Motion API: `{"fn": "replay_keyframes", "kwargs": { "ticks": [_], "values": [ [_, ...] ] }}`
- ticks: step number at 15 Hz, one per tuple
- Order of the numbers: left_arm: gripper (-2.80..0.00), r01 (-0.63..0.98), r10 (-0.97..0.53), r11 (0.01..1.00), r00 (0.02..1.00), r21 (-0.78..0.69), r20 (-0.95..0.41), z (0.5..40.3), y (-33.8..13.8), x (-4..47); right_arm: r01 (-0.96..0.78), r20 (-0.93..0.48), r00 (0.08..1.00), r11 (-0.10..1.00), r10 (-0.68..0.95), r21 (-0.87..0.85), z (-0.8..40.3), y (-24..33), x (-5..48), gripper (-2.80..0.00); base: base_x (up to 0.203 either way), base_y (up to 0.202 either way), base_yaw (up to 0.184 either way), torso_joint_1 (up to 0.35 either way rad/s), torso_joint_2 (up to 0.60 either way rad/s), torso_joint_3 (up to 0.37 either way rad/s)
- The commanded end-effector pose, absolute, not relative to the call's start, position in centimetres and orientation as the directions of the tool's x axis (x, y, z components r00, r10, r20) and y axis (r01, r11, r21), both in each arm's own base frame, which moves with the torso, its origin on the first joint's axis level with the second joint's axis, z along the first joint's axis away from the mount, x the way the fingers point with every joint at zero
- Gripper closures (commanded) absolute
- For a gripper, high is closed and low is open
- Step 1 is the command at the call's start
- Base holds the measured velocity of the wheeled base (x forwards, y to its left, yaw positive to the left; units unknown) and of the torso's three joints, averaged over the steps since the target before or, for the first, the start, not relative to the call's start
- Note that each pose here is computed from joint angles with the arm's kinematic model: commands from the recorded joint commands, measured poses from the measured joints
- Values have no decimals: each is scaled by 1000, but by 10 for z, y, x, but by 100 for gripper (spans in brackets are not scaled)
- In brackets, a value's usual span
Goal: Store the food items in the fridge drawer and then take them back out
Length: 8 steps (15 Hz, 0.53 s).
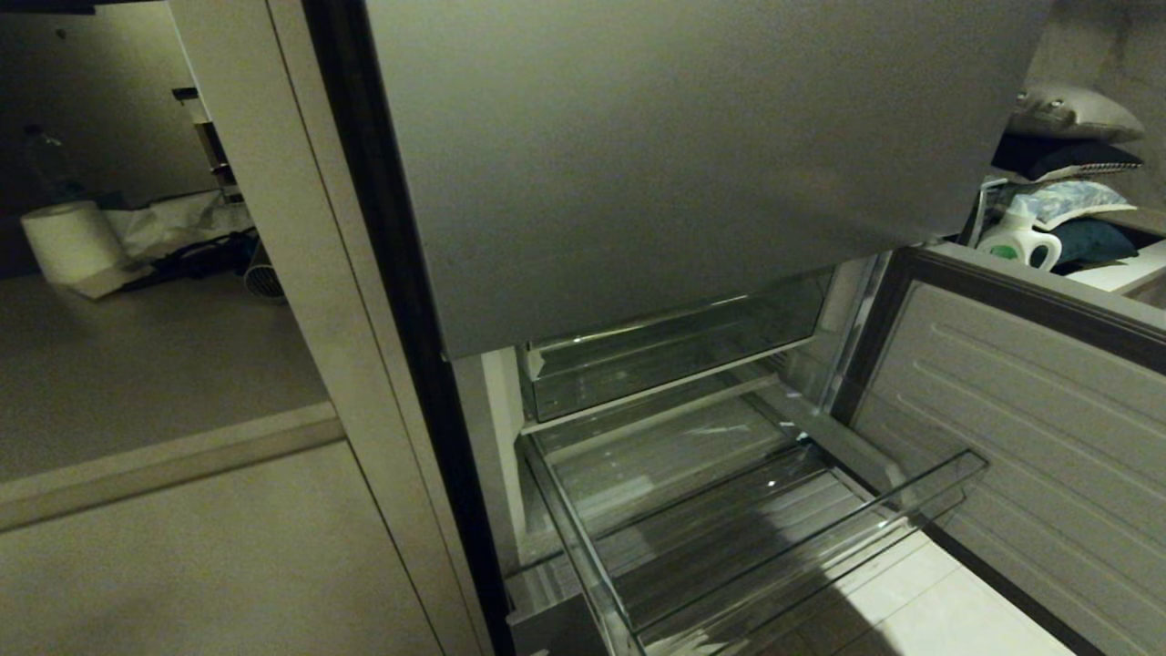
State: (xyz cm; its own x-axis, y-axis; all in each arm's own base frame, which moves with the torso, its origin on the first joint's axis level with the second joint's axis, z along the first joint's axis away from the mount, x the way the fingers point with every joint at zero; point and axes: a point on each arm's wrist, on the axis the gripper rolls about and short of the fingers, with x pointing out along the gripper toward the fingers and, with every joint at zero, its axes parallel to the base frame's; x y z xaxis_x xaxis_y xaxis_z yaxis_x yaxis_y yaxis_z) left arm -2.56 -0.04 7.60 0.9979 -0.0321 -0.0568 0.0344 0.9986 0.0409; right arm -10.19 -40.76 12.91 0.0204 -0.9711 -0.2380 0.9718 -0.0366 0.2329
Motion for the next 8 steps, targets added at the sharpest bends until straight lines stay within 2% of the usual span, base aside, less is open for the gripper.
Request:
{"fn": "replay_keyframes", "kwargs": {
  "ticks": [1, 4, 6, 8],
  "values": [
    [0, 35, -32, 999, 998, 41, -58, 76, 0, -26, 973, -29, 13, 6, -1000, 230, 220, -368, -93, 0, 0, 0, 0, 0, 0, 0],
    [0, 35, -32, 999, 998, 41, -58, 76, 0, -26, 960, 200, 111, 157, -973, 233, 308, -299, -50, 0, 0, 0, 0, 0, 0, 0],
    [0, 35, -32, 999, 998, 41, -58, 76, 0, -26, 920, 338, 247, 330, -908, 213, 349, -240, -7, 0, 0, 0, 0, 0, 0, 0],
    [0, 35, -32, 999, 998, 41, -58, 76, 0, -26, 815, 418, 437, 547, -796, 189, 363, -185, 37, 0, 0, 0, 0, 0, 0, 0]
  ]
}}
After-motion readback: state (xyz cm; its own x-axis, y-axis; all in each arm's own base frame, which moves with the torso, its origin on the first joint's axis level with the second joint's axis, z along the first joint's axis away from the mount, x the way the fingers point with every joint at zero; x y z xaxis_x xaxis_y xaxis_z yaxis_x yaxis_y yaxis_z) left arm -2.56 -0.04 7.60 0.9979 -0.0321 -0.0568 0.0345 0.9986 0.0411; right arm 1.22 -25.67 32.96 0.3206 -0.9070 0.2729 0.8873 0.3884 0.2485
